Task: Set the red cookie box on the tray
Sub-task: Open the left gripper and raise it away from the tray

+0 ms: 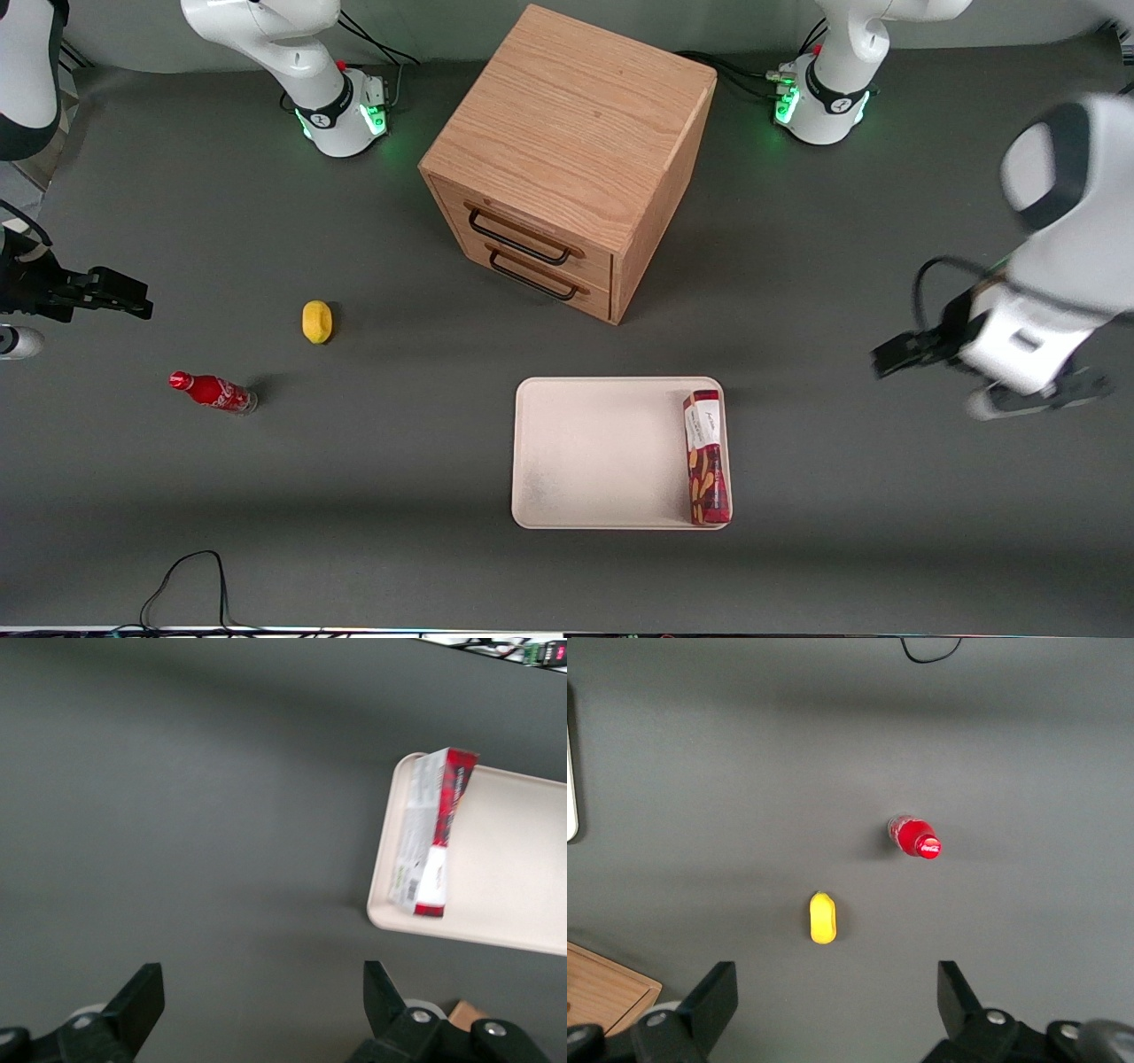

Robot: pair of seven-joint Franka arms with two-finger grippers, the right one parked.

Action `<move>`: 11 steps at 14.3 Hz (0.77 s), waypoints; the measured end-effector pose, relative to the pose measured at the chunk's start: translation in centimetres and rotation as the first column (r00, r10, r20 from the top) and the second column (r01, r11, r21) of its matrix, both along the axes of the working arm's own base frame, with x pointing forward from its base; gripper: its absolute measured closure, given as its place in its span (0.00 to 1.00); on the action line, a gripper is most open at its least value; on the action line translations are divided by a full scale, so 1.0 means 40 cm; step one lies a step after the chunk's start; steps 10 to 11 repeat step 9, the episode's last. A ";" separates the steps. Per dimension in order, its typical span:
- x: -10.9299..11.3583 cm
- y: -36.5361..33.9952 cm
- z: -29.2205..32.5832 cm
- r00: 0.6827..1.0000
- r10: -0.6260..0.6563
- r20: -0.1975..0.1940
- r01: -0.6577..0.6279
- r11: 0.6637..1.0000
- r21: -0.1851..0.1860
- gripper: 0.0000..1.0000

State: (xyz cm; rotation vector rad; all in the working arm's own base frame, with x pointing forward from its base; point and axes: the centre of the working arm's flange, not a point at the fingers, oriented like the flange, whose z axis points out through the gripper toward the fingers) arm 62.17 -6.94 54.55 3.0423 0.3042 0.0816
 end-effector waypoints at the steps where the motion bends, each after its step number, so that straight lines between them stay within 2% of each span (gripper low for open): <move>1: -0.039 0.034 0.030 1.000 0.006 0.002 -0.006 1.000 -0.004 0.00; 3: -0.117 0.087 0.079 1.000 -0.007 0.010 0.007 1.000 -0.005 0.00; 4: -0.153 0.103 0.097 1.000 -0.027 -0.001 0.027 1.000 0.011 0.00; 6: -0.200 0.113 0.125 0.997 -0.079 -0.015 0.080 0.994 0.068 0.00; 8: -0.216 0.103 0.137 0.992 -0.123 -0.017 0.124 0.988 0.096 0.00; 11: -0.216 0.101 0.136 0.990 -0.137 -0.019 0.138 0.985 0.100 0.00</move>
